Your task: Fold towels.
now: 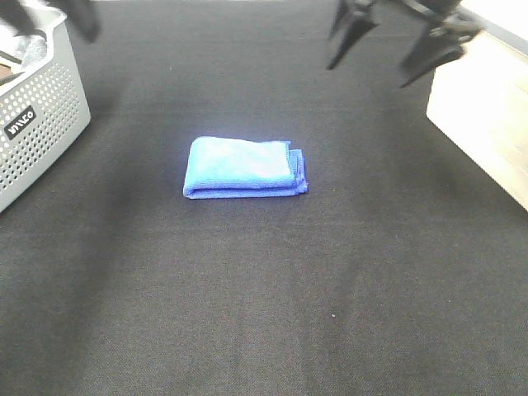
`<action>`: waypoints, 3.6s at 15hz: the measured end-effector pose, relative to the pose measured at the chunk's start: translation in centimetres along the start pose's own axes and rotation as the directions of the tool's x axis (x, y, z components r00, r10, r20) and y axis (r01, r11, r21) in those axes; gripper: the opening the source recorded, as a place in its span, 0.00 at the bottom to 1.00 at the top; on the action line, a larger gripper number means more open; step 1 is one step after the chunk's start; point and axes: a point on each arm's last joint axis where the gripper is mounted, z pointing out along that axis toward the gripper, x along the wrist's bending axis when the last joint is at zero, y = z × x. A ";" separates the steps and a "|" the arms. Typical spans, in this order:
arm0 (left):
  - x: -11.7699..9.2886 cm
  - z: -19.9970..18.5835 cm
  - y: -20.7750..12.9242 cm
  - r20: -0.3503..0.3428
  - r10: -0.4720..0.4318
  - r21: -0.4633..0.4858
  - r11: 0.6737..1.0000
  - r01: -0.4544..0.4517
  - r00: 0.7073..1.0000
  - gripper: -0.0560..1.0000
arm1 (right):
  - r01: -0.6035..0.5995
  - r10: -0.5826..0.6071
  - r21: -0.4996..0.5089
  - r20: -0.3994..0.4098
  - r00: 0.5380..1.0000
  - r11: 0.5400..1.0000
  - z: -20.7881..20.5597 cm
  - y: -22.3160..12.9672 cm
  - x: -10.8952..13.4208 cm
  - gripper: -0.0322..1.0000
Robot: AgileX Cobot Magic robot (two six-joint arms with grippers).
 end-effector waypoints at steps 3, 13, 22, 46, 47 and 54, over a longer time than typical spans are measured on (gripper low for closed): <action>-0.4 -4.5 -6.5 -0.003 0.007 0.004 1.000 -0.007 1.000 0.76 | 0.030 -0.030 0.002 0.093 0.995 1.000 -4.0 -5.5 0.4 0.96; -0.8 -10.8 -25.6 -0.017 0.099 -0.161 0.982 -0.101 0.995 0.76 | 0.079 -0.066 -0.071 0.170 0.983 0.994 -8.1 -24.9 0.5 0.96; -0.6 -8.1 -35.2 -0.088 0.248 -0.437 0.860 -0.261 0.965 0.76 | 0.271 -0.107 -0.467 0.347 0.932 0.842 -9.1 -35.8 -0.8 0.96; -0.9 -9.4 -37.3 -0.211 0.062 -0.583 0.793 -0.176 0.976 0.76 | 0.225 -0.022 -0.539 0.357 0.934 0.812 -9.3 -36.4 -0.2 0.96; -1.0 -9.5 -37.6 -0.215 0.061 -0.597 0.782 -0.181 0.975 0.76 | 0.228 0.000 -0.572 0.370 0.929 0.788 -9.5 -36.9 -0.1 0.96; -1.0 -9.5 -37.6 -0.217 0.061 -0.599 0.780 -0.182 0.974 0.76 | 0.257 0.007 -0.654 0.372 0.928 0.712 -9.9 -38.6 0.5 0.96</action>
